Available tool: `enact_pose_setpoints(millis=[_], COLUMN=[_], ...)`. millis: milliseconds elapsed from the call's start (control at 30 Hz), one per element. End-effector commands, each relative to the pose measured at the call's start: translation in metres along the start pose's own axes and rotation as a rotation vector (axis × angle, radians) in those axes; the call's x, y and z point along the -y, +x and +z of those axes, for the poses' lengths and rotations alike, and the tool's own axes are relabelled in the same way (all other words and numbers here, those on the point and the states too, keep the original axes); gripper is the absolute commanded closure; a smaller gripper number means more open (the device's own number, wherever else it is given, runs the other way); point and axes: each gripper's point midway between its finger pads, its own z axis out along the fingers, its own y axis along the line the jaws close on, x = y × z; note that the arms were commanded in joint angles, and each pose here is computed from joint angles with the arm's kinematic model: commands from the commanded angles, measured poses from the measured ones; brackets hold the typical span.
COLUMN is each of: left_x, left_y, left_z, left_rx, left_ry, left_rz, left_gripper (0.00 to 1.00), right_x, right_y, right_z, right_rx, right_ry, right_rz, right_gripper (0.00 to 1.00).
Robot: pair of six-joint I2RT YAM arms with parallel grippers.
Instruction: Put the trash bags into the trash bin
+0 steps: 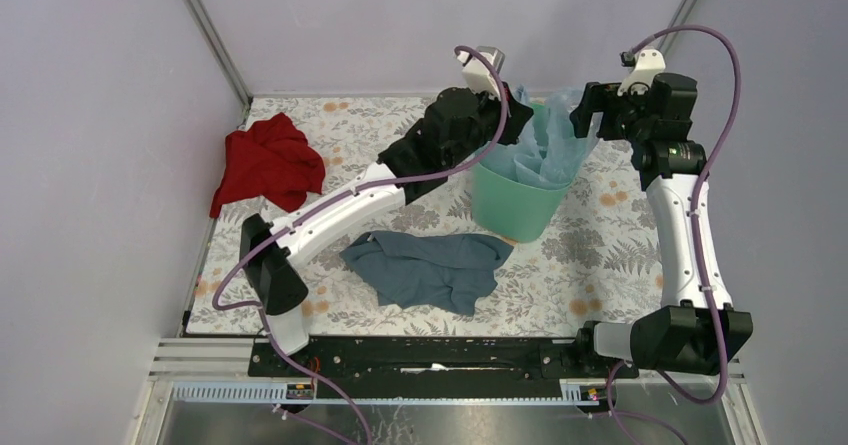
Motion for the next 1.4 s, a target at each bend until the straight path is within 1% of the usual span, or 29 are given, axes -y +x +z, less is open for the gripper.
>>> enact_pose_setpoints(millis=[0, 67, 100, 133, 167, 200, 233, 300, 333, 367, 433, 533, 633, 700, 733, 867, 900, 967, 1067, 1133, 1267, 1367], left_x=[0.003, -0.006, -0.009, -0.012, -0.017, -0.022, -0.027, -0.038, -0.045, -0.052, -0.066, -0.085, -0.1, -0.111, -0.113, -0.124, -0.124, -0.125, -0.123, -0.124, -0.13, -0.134], left_y=[-0.044, -0.046, -0.046, -0.045, -0.045, -0.046, -0.046, -0.051, -0.053, -0.057, -0.066, -0.074, -0.072, -0.066, -0.063, -0.041, -0.035, -0.024, -0.018, -0.018, -0.028, -0.036], left_z=[-0.017, -0.018, -0.019, -0.019, -0.02, -0.021, -0.022, -0.027, -0.029, -0.032, -0.038, -0.046, -0.054, -0.059, -0.063, -0.073, -0.074, -0.076, -0.081, -0.086, -0.098, -0.106], left_rx=[0.086, 0.08, 0.071, 0.066, 0.064, 0.066, 0.066, 0.076, 0.078, 0.082, 0.085, 0.076, 0.038, 0.011, -0.003, -0.062, -0.082, -0.117, -0.15, -0.151, -0.112, -0.099], left_ry=[0.094, 0.102, 0.117, 0.124, 0.119, 0.111, 0.104, 0.087, 0.08, 0.078, 0.08, 0.079, 0.081, 0.087, 0.095, 0.096, 0.103, 0.115, 0.149, 0.151, 0.104, 0.055], left_rz=[-0.085, -0.121, -0.136, -0.15, -0.16, -0.166, -0.166, -0.167, -0.171, -0.181, -0.202, -0.22, -0.244, -0.278, -0.291, -0.337, -0.344, -0.363, -0.393, -0.392, -0.33, -0.245], left_gripper=[1.0, 1.0, 1.0, 1.0, 1.0, 1.0, 1.0, 1.0, 1.0, 1.0, 1.0, 1.0, 1.0, 1.0, 1.0, 1.0, 1.0, 1.0, 1.0, 0.97, 0.89, 0.89], right_x=[0.004, 0.005, 0.005, 0.006, 0.006, 0.006, 0.006, 0.011, 0.013, 0.014, 0.02, 0.03, 0.036, 0.039, 0.036, 0.002, -0.005, -0.024, -0.04, -0.043, -0.044, -0.054], right_y=[-0.011, -0.012, -0.013, -0.013, -0.014, -0.015, -0.018, -0.018, -0.016, -0.016, -0.009, 0.001, 0.009, 0.015, 0.018, 0.044, 0.053, 0.07, 0.072, 0.07, 0.072, 0.072], right_z=[0.004, 0.006, 0.006, 0.007, 0.007, 0.006, 0.003, -0.007, -0.014, -0.023, -0.042, -0.077, -0.105, -0.121, -0.126, -0.13, -0.129, -0.123, -0.126, -0.13, -0.138, -0.144], right_rx=[0.059, 0.085, 0.095, 0.098, 0.099, 0.099, 0.099, 0.095, 0.098, 0.112, 0.129, 0.167, 0.209, 0.202, 0.191, 0.124, 0.113, 0.101, 0.105, 0.102, 0.08, 0.087], right_ry=[0.022, 0.025, 0.032, 0.037, 0.04, 0.047, 0.062, 0.125, 0.158, 0.179, 0.255, 0.37, 0.442, 0.488, 0.484, 0.329, 0.291, 0.187, 0.104, 0.09, 0.096, 0.045], right_rz=[0.041, 0.046, 0.073, 0.087, 0.105, 0.133, 0.169, 0.264, 0.314, 0.347, 0.398, 0.429, 0.429, 0.41, 0.408, 0.469, 0.487, 0.522, 0.532, 0.514, 0.49, 0.478], right_gripper=[0.06, 0.08, 0.1, 0.17, 0.25, 0.35, 0.5, 0.83, 0.94, 0.99, 1.0, 1.0, 1.0, 1.0, 1.0, 1.0, 0.99, 0.94, 0.93, 0.94, 0.96, 0.99])
